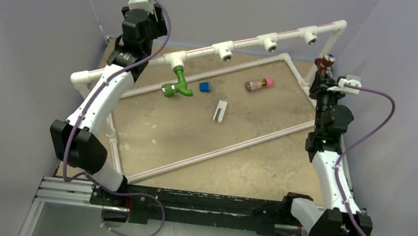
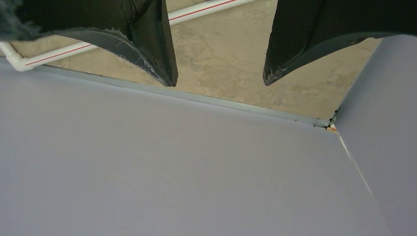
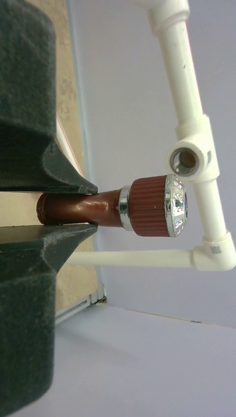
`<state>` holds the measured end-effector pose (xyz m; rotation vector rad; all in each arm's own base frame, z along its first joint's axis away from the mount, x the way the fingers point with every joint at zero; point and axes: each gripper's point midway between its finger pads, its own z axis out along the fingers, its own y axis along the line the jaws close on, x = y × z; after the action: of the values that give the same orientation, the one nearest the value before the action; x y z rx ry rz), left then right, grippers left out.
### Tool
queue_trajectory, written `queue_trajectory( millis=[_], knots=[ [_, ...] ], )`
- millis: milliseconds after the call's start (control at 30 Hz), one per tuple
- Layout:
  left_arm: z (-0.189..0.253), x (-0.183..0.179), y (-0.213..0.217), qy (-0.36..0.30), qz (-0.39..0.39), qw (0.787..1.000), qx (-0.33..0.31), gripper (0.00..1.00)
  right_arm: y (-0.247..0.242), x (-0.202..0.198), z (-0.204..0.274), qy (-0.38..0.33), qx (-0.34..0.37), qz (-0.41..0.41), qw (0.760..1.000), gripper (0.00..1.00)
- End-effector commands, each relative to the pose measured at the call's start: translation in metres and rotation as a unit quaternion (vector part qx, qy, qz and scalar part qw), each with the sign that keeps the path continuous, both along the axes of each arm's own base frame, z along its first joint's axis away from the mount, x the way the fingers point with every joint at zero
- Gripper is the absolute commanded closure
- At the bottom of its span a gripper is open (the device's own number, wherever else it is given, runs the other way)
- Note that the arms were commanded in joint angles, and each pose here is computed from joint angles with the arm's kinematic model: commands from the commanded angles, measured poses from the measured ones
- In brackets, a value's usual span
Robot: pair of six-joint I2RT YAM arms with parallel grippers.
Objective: Install the water faucets
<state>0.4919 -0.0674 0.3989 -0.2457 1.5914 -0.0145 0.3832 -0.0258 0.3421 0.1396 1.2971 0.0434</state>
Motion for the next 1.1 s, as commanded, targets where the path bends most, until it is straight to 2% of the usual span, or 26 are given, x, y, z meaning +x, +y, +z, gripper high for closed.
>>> queue_trajectory(
  millis=[0, 200, 533, 1067],
  knots=[
    [0.034, 0.004, -0.007, -0.048, -0.032, 0.998, -0.006, 0.38, 0.009, -0.008, 0.056, -0.089, -0.008, 0.030, 0.996, 1.00],
    [0.012, -0.006, -0.018, -0.030, -0.074, 0.997, 0.009, 0.39, 0.011, -0.008, 0.060, -0.103, -0.047, 0.055, 0.992, 1.00],
    [-0.008, -0.020, -0.021, 0.029, -0.091, 0.995, 0.010, 0.39, 0.025, -0.015, 0.072, -0.137, -0.074, 0.107, 0.982, 1.00],
    [-0.044, -0.025, -0.032, 0.080, -0.123, 0.989, 0.018, 0.39, 0.027, -0.004, 0.092, -0.161, -0.089, 0.116, 0.976, 1.00]
  ],
)
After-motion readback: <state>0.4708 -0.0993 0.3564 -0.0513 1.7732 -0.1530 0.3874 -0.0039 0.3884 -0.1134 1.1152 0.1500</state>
